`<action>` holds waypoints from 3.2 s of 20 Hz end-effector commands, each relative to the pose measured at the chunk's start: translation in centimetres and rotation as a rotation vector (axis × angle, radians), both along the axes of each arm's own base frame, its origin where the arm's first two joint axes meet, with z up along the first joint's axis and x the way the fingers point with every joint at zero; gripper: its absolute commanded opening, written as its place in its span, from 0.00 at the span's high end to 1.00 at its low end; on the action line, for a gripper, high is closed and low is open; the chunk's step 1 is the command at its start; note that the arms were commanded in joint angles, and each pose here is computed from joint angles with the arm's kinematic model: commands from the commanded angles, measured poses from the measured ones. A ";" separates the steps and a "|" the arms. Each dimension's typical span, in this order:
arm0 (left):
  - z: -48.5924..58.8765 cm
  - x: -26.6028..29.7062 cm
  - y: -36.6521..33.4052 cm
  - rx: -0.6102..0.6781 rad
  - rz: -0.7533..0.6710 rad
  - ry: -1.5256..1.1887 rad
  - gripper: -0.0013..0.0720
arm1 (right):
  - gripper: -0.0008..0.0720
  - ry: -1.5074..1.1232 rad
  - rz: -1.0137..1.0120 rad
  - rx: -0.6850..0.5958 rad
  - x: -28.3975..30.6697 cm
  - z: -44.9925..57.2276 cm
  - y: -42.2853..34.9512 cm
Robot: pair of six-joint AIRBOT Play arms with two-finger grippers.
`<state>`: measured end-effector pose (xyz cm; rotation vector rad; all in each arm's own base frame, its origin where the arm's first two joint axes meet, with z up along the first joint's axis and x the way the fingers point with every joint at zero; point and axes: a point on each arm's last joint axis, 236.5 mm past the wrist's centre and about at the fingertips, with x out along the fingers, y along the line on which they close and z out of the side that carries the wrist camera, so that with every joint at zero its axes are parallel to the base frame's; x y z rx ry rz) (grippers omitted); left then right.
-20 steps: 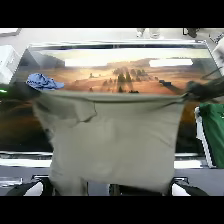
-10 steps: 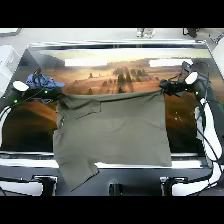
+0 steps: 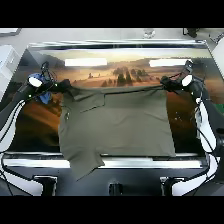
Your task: Fold the clothes and pants, and hang the long-sleeved shirts on hangers.
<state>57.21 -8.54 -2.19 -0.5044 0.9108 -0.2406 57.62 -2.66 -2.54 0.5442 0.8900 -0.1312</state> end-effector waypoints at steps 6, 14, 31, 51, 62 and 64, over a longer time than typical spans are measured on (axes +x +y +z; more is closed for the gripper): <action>-1.0 -4.1 -1.7 -0.080 -0.114 0.197 0.95 | 0.94 0.235 0.027 0.039 -5.1 -2.3 -1.3; -3.0 -17.6 0.7 0.037 -0.254 0.675 0.95 | 0.94 0.697 0.200 0.004 -17.5 -4.2 -2.6; -3.0 -18.2 2.4 0.002 -0.211 0.734 0.22 | 0.24 0.771 0.275 0.073 -19.5 -1.7 -2.5; -9.4 -40.5 -3.9 -0.159 -0.238 0.818 0.32 | 0.23 0.917 0.143 0.233 -35.0 -2.8 -4.2; -9.6 -41.7 -3.9 -0.096 -0.291 0.840 0.95 | 0.21 0.950 0.157 0.280 -37.4 -6.1 -2.3; -9.6 -41.7 -3.9 -0.096 -0.292 0.840 0.95 | 0.21 0.941 0.151 0.276 -37.7 -7.3 -2.1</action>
